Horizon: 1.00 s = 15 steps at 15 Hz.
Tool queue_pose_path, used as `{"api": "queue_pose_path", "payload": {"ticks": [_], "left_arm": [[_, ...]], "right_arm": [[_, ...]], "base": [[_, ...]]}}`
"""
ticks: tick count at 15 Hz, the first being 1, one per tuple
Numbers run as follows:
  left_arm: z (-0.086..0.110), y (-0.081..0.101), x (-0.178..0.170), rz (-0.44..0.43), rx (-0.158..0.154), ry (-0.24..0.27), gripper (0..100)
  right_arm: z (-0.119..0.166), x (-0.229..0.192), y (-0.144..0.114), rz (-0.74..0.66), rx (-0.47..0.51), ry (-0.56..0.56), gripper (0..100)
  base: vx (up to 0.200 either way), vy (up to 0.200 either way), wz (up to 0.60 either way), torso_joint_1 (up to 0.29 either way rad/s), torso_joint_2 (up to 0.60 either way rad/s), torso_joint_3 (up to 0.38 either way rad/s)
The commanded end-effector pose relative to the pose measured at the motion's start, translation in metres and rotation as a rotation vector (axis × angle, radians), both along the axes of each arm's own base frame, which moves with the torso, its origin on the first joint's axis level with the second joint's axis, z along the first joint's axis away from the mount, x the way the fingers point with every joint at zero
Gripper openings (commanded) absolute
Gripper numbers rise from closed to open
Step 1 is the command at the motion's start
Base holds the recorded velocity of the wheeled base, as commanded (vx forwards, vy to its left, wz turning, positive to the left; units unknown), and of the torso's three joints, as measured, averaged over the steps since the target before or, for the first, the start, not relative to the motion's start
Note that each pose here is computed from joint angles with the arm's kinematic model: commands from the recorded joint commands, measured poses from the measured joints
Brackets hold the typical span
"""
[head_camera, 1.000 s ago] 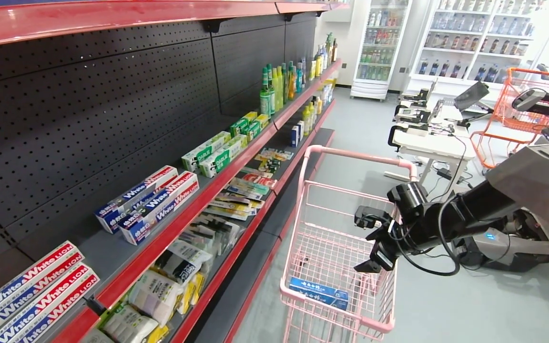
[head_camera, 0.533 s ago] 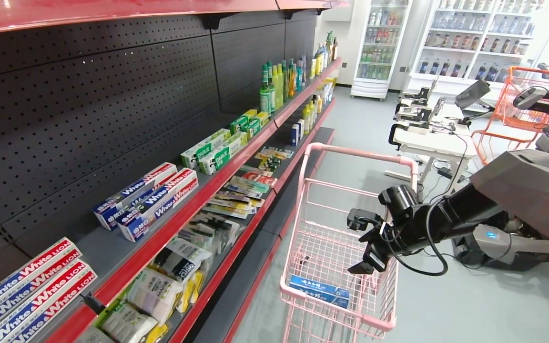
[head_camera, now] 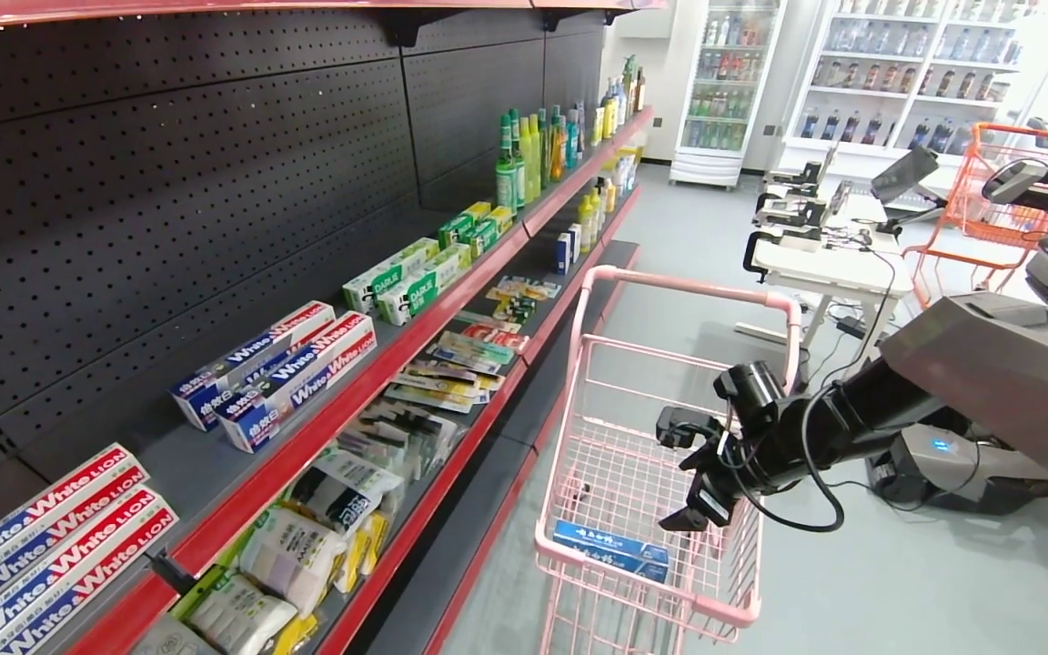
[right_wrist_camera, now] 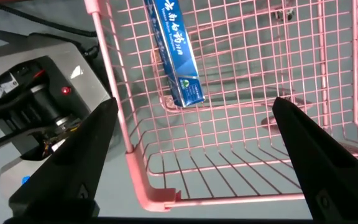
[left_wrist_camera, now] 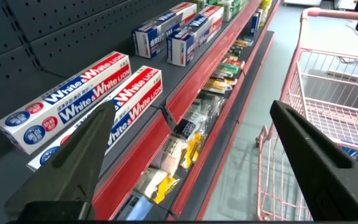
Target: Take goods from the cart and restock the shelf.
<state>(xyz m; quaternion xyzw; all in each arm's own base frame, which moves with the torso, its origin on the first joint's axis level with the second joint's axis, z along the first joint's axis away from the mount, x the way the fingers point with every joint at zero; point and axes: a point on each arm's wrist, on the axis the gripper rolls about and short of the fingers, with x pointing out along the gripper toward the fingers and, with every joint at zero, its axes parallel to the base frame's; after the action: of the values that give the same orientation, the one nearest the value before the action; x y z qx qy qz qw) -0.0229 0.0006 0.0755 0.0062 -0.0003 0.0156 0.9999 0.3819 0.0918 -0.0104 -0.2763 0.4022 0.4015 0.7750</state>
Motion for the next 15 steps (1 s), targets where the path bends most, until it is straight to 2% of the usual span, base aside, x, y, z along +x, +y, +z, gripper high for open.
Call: {"api": "queue_pose_path", "payload": {"ticks": [1, 15], "left_arm": [[0.0, 0.0, 0.0001, 0.001, 0.0, 0.001, 100], [0.0, 0.0, 0.0001, 0.001, 0.0, 0.001, 100]], "right_arm": [[-0.0022, 0.0011, 0.0015, 0.008, -0.001, 0.0, 100], [0.0022, 0.0069, 0.0028, 0.043, -0.008, -0.04, 100]], "base": [[0.0, 0.0, 0.0, -0.105, 0.24, 0.129], [0.0, 0.0, 0.0, -0.148, 0.33, 0.174]]}}
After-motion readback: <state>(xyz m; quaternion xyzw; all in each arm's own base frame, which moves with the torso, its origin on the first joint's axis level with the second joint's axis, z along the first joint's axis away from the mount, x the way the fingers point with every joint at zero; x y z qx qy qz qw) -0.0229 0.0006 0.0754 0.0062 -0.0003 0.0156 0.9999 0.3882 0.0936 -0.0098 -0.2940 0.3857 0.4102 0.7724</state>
